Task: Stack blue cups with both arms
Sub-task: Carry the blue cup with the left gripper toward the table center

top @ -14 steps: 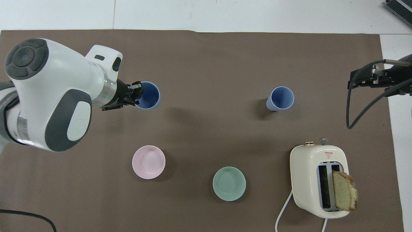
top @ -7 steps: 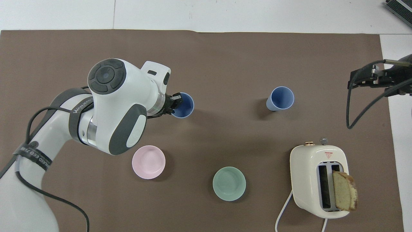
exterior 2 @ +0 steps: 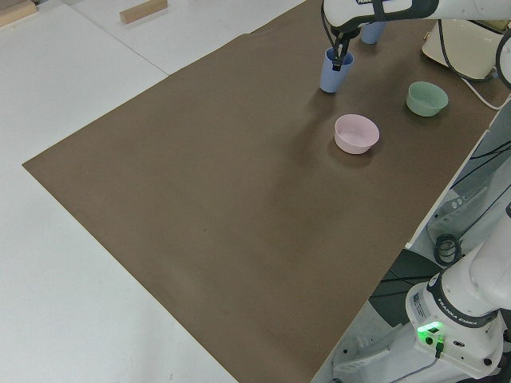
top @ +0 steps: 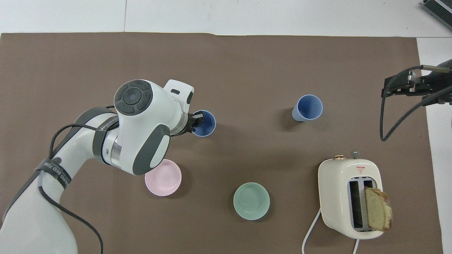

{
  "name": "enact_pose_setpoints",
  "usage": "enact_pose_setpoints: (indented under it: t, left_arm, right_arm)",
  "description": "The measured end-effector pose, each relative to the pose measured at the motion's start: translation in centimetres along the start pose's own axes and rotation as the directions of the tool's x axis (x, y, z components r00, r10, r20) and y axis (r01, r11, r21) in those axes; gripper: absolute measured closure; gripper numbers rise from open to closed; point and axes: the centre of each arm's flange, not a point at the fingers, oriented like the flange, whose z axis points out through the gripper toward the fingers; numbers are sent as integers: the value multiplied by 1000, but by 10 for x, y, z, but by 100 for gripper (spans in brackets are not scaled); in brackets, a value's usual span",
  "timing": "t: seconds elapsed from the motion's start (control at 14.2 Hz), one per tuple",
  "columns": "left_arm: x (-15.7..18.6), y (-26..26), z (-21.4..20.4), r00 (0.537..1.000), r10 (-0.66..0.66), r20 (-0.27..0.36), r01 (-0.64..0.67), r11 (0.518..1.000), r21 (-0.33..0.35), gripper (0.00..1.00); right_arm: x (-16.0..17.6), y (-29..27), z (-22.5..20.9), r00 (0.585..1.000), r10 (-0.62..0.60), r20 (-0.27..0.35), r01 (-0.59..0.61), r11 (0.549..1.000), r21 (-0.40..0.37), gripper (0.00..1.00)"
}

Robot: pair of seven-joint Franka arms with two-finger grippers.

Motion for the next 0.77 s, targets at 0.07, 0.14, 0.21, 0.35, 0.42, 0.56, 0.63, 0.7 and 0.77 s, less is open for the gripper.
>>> enact_pose_setpoints:
  t: [0.07,0.14,0.21,0.35,0.42,0.56,0.63,0.7,0.77]
  left_arm:
    - [0,-1,1,1000,4,0,-4,1000,1,95]
    - [0,-1,2,1000,6,0,-6,1000,1,95]
    - [0,-2,4,1000,7,-5,-7,1000,-3,95]
    - [-1,-3,9,1000,9,-9,-9,1000,-6,95]
    - [-2,-3,11,1000,12,-10,-12,1000,-7,95]
    - [-3,-2,12,1000,13,-11,-13,1000,-8,95]
    - [-2,-3,12,1000,14,-12,-14,1000,-8,95]
    - [-2,-3,12,1000,15,-12,-15,1000,-9,95]
    - [-1,-3,12,1000,15,-14,-16,1000,-10,89]
  right_arm:
    - [0,0,0,1000,0,0,0,1000,0,0]
    - [0,0,0,1000,0,0,0,1000,0,0]
    - [0,0,0,1000,0,0,0,1000,0,0]
    - [0,0,0,1000,0,0,0,1000,0,0]
    - [0,0,0,1000,0,0,0,1000,0,0]
    - [0,0,0,1000,0,0,0,1000,0,0]
    - [0,0,0,1000,0,0,0,1000,0,0]
    - [0,0,0,1000,0,0,0,1000,0,0]
    - [0,0,0,1000,0,0,0,1000,0,0]
